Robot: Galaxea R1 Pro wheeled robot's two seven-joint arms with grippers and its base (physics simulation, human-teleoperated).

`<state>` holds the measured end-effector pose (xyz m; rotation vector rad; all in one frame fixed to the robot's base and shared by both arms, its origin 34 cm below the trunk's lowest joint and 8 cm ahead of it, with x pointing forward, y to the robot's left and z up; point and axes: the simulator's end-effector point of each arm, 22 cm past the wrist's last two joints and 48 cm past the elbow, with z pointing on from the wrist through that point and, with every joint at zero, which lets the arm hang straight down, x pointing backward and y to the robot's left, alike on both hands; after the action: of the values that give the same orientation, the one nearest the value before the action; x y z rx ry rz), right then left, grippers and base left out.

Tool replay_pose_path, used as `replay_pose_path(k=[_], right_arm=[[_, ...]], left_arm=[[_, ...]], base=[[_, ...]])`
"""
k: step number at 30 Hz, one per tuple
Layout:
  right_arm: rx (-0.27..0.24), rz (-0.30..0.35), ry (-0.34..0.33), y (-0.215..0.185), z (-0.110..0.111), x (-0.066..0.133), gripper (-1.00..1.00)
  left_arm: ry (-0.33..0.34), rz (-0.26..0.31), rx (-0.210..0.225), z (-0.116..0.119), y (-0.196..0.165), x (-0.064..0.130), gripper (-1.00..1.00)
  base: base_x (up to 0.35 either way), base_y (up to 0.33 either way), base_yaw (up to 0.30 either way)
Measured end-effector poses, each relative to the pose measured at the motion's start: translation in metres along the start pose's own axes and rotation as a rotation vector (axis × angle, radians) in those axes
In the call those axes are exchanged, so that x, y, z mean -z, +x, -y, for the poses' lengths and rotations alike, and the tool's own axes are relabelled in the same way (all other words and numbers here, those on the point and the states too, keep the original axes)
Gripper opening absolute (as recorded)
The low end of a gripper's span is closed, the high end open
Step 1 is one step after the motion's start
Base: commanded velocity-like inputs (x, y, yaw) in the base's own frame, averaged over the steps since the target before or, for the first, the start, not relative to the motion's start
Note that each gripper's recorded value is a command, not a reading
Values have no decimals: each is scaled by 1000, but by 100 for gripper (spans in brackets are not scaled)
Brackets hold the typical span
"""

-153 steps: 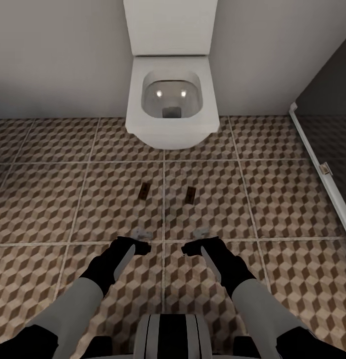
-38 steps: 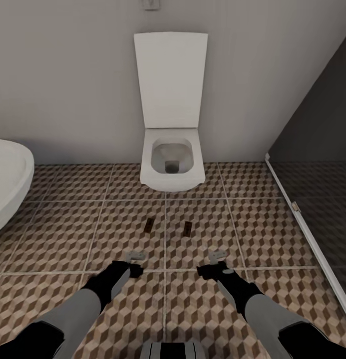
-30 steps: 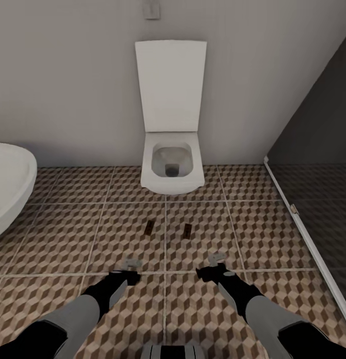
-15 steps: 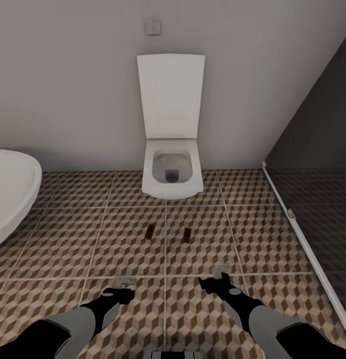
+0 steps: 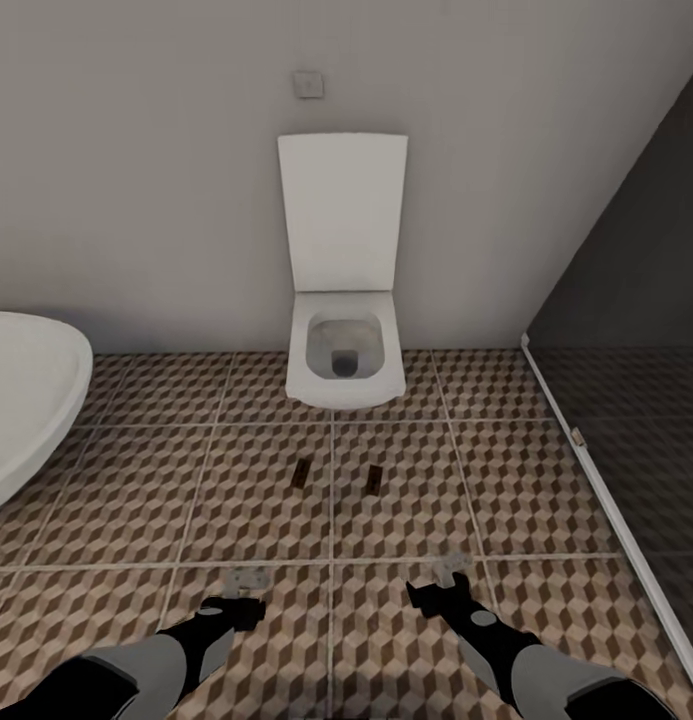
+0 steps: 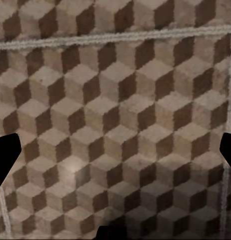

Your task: Take the four mousetraps from the cabinet in the bathroom and place them on the bathroom floor. Make sure all four end up on the same floor surface, and ensure that at least two of them are either under or directly next to the same bathroom sink.

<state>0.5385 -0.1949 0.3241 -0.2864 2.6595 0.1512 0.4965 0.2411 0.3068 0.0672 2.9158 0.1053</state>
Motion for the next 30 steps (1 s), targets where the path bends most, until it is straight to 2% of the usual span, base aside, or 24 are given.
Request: replay_pose_path(k=[10, 14, 20, 30], right_arm=[[3, 20, 8, -3, 4, 24, 100], [2, 17, 8, -1, 3, 34, 100], [4, 33, 9, -10, 2, 46, 100], [7, 60, 14, -25, 5, 67, 100]], left_arm=[[0, -12, -1, -2, 9, 23, 100], [-11, -26, -1, -11, 21, 32, 100], [-31, -1, 1, -28, 21, 44, 100], [-43, 10, 2, -38, 23, 66, 100]], base=[[0, 0, 0], [0, 0, 0], [0, 0, 0], [0, 0, 0]])
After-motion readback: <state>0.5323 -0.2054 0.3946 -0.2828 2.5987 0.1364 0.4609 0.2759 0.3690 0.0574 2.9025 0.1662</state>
